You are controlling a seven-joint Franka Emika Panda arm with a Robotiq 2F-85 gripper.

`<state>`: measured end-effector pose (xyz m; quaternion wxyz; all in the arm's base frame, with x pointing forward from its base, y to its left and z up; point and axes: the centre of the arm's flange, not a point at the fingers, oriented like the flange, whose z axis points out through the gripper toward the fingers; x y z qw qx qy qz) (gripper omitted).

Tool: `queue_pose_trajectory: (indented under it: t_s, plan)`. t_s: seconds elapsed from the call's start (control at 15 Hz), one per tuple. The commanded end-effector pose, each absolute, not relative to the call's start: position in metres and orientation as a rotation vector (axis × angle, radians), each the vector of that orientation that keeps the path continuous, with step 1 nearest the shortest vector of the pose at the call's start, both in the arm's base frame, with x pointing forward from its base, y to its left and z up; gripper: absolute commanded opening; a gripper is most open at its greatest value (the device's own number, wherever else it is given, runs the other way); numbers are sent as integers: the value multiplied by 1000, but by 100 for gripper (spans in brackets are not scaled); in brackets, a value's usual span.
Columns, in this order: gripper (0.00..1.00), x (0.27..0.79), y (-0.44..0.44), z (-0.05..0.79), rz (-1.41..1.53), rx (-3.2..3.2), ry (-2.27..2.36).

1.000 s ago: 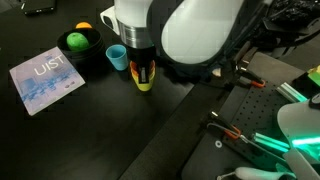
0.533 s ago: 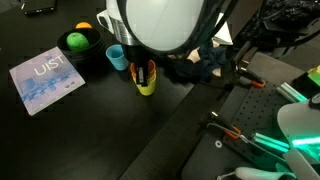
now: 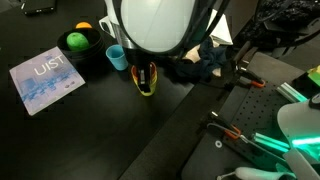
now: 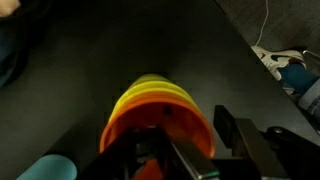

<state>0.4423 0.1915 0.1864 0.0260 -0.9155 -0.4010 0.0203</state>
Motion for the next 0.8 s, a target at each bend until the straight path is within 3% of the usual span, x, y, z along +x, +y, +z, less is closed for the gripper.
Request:
queue_pose_trajectory:
  t_s: [0.0,0.2,0.73]
  plan:
    - [79,446,192,187,63,-2820,-1254]
    - [99,448,191,189,60,-2825,-1254]
    - [99,457,191,212,2,-2846,-1266]
